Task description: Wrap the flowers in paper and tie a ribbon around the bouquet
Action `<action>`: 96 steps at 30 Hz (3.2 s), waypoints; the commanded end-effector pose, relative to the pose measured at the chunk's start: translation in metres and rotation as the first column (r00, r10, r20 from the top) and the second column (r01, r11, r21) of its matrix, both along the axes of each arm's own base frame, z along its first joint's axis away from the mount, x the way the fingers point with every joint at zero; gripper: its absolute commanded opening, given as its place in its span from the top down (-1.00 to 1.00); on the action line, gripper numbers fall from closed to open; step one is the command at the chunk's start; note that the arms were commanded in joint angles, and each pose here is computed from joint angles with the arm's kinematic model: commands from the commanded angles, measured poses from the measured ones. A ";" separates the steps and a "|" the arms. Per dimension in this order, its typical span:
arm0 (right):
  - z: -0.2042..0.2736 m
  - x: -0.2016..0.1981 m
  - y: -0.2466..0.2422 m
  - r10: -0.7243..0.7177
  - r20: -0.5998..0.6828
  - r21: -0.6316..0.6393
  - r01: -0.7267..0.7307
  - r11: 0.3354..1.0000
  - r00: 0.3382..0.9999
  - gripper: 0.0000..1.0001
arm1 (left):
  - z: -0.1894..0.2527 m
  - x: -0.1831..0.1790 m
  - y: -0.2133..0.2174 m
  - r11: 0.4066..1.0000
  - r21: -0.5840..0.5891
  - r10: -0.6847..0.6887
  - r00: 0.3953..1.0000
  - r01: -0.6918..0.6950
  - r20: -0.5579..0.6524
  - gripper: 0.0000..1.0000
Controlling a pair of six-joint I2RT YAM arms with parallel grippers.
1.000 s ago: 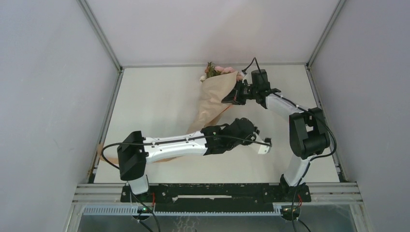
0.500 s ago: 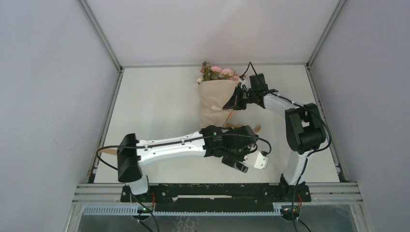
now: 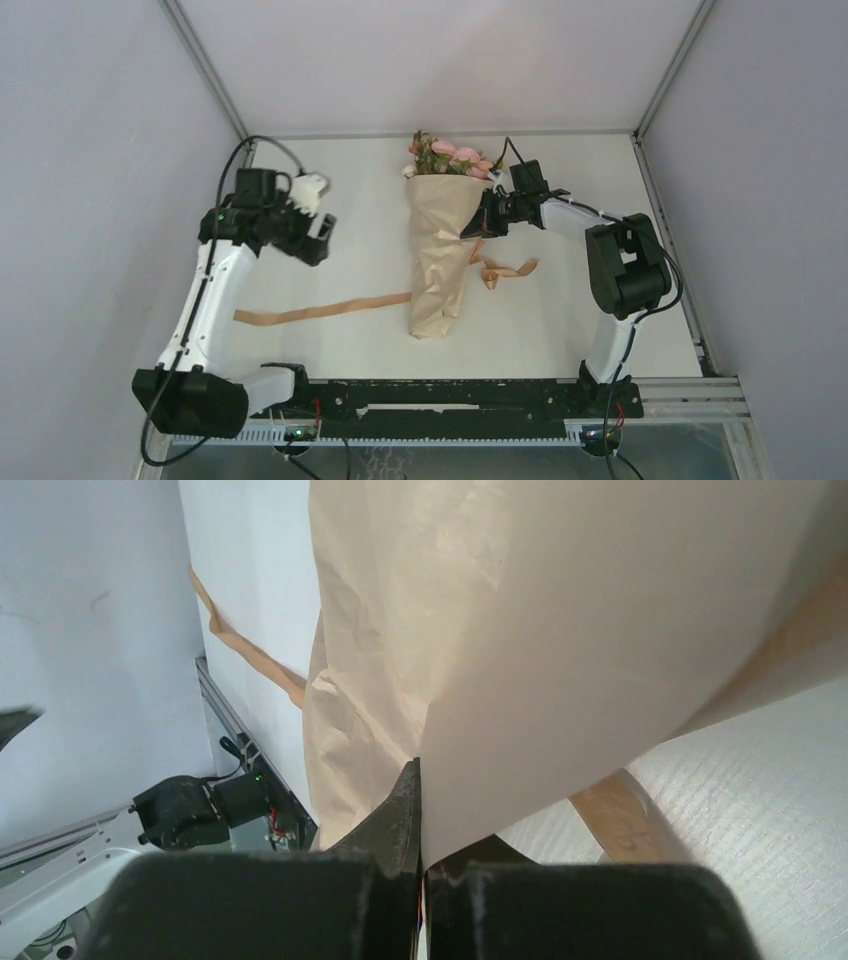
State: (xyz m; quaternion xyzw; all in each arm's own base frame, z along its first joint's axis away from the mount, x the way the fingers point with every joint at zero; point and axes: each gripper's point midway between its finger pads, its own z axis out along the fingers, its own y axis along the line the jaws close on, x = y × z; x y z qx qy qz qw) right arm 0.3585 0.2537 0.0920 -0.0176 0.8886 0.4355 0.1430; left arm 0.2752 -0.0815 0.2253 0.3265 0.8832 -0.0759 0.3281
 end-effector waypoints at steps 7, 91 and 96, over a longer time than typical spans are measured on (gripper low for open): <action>-0.001 -0.006 0.006 0.052 0.045 -0.022 -0.051 0.998 0.998 1.00 | -0.129 -0.076 0.167 0.938 0.336 -0.032 0.985 0.088 -0.169 -0.85; -0.038 -0.029 -0.005 0.085 -0.011 -0.054 -0.085 0.995 0.996 1.00 | -0.209 -0.026 0.212 0.747 0.473 -0.241 0.853 0.468 -0.463 -0.63; -0.036 -0.026 -0.009 0.067 -0.006 -0.062 -0.067 0.996 0.998 1.00 | -0.221 -0.032 0.225 0.734 0.472 -0.214 0.826 0.489 -0.522 -0.32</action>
